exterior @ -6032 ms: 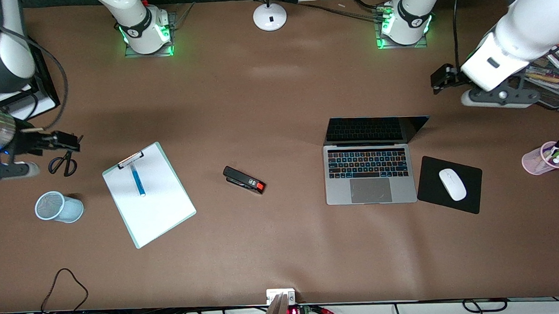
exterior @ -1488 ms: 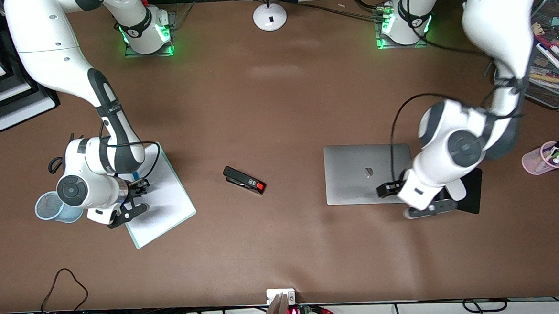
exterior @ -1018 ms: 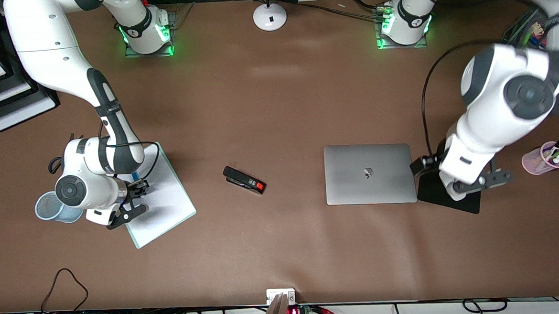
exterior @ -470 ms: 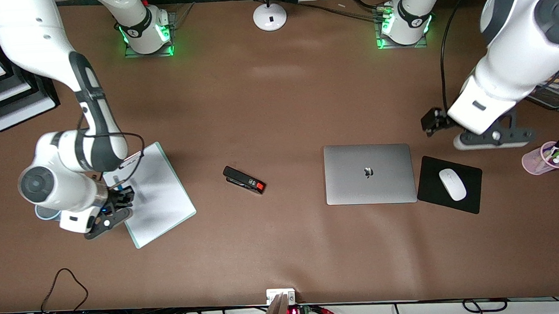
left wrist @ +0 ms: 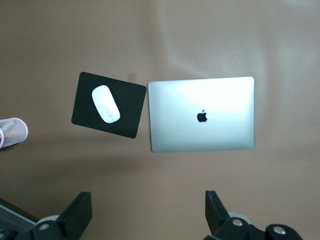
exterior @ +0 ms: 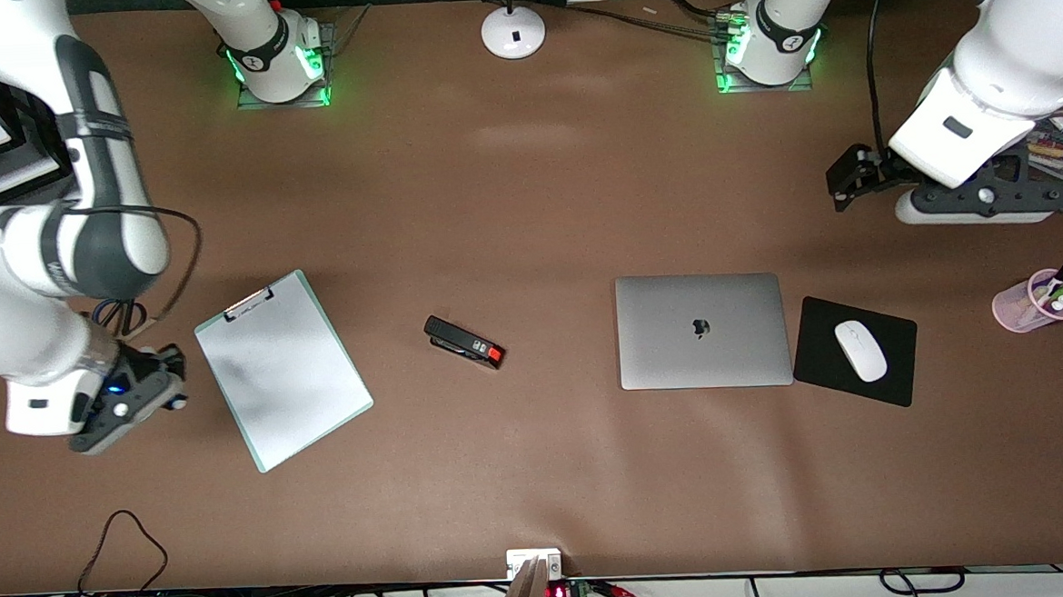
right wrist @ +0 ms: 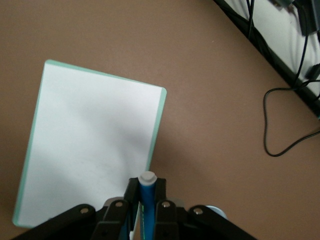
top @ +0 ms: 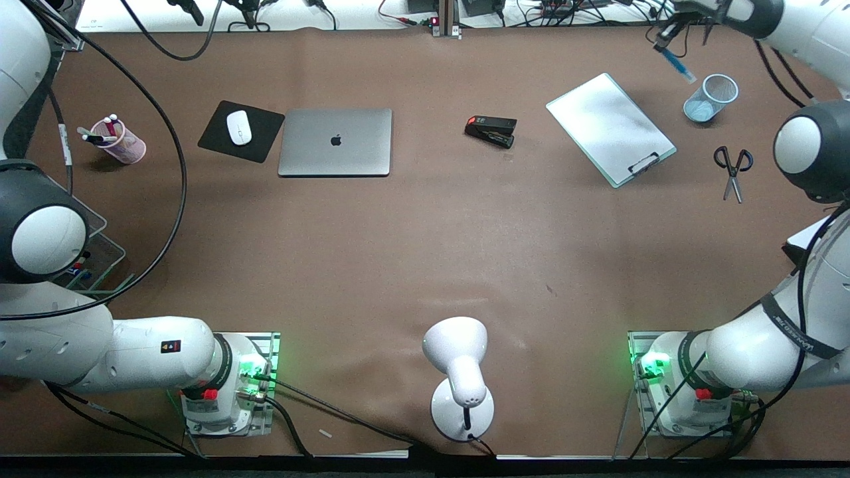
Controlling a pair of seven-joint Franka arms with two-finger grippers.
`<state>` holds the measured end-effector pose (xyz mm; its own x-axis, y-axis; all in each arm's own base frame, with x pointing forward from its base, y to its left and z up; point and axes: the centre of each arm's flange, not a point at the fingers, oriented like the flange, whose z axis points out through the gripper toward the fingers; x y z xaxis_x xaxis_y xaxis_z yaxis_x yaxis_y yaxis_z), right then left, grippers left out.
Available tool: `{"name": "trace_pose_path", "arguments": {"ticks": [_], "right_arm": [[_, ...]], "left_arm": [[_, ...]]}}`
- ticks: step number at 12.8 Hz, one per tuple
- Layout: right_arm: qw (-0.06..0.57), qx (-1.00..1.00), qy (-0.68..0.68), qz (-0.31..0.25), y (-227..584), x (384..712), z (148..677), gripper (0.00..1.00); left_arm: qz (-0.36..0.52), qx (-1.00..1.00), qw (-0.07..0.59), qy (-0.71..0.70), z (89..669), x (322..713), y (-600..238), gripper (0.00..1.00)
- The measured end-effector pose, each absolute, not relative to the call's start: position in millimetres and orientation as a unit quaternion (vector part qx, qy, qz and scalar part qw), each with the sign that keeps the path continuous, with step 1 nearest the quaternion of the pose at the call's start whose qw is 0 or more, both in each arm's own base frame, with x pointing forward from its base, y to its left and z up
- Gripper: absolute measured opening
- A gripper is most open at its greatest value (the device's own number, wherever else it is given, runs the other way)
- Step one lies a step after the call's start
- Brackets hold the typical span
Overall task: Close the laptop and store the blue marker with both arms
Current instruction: 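Lift the marker with the right gripper while the left gripper withdraws, then carry the blue marker over the light blue cup with the right gripper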
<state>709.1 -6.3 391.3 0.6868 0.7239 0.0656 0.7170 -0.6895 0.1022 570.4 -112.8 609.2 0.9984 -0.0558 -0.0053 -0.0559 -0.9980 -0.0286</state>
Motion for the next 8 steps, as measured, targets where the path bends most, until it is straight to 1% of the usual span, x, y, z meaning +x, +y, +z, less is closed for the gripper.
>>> {"name": "trace_pose_path", "arguments": {"ticks": [3, 6, 8], "right_arm": [[0.039, 0.898, 0.436, 0.049, -31.5, 708.5, 391.9, 0.17], [0.046, 0.885, 0.460, 0.058, -31.4, 712.0, 400.8, 0.17], [0.046, 0.879, 0.470, 0.063, -30.9, 713.8, 405.9, 0.17]], "left_arm": [[0.008, -0.999, -0.002, 0.035, 615.2, 559.5, -80.1, 1.00], [0.002, -1.000, 0.001, 0.030, 625.7, 541.2, -67.2, 1.00], [0.000, -1.000, -0.004, 0.021, 629.5, 537.1, -59.7, 1.00]]}}
